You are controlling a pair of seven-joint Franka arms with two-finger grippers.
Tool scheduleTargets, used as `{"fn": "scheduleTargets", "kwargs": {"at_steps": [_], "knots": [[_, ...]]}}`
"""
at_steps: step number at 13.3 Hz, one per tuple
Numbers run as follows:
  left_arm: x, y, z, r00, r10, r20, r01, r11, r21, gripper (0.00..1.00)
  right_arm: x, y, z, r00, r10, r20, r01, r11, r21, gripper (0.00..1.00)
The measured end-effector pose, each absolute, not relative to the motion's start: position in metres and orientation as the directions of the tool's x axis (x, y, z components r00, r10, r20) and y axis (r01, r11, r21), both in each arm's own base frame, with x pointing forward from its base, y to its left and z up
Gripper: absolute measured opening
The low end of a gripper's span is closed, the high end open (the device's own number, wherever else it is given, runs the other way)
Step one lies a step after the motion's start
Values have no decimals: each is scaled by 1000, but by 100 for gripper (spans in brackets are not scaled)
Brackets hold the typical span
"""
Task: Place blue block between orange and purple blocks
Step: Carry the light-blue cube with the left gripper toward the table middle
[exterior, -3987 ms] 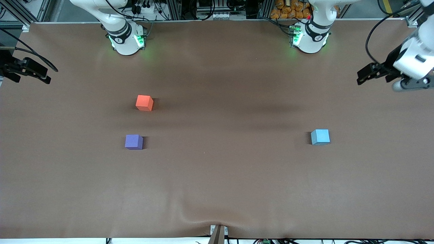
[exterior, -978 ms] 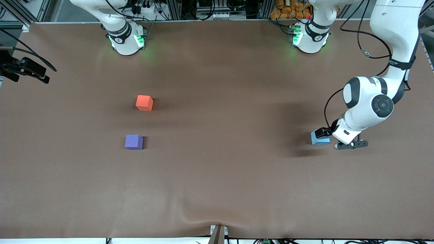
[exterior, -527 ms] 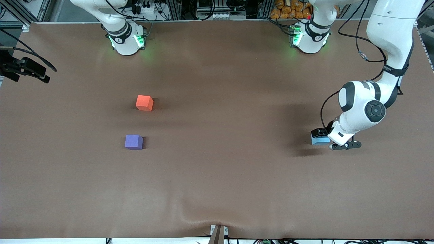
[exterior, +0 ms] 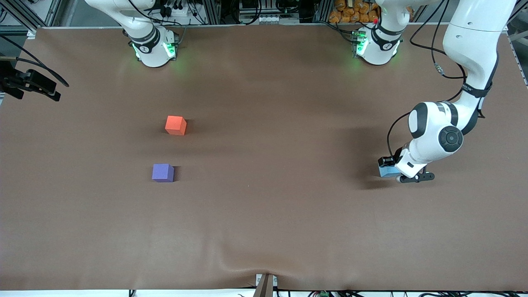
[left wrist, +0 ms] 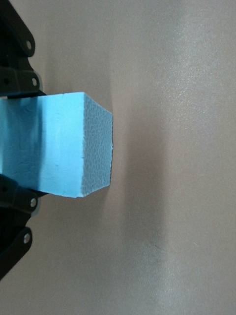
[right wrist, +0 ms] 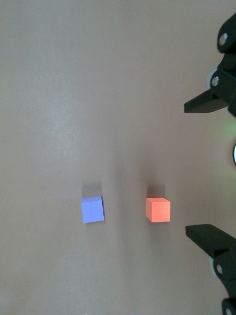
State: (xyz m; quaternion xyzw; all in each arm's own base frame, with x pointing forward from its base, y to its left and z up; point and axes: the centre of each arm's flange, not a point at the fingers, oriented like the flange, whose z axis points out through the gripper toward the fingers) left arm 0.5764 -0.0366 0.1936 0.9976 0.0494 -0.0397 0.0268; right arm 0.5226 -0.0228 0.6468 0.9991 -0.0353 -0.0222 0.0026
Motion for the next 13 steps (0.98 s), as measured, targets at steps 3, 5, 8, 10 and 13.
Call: {"fn": "scheduleTargets", "kwargs": {"at_steps": [3,5,8,10,13], "knots": [[579,-58,201,996,61,-71,66,-996,65,59,523,-23,647,997,-71,-44,-70,-997,7,100],[579,-104,221,998,-2,-62,3,-996,93,59,523,-23,647,997,-71,-45,-70,-997,7,100],[576,-192,271,996,-61,-60,-52,-989,138,58,522,-24,647,996,-73,-45,-73,-997,7,100],[567,-263,303,997,-48,-57,-38,-986,161,56,522,-24,647,996,-74,-45,-73,-997,7,100],[535,-381,329,997,-7,-77,7,-983,183,56,522,-25,647,996,-74,-43,-73,-997,6,100]]}}
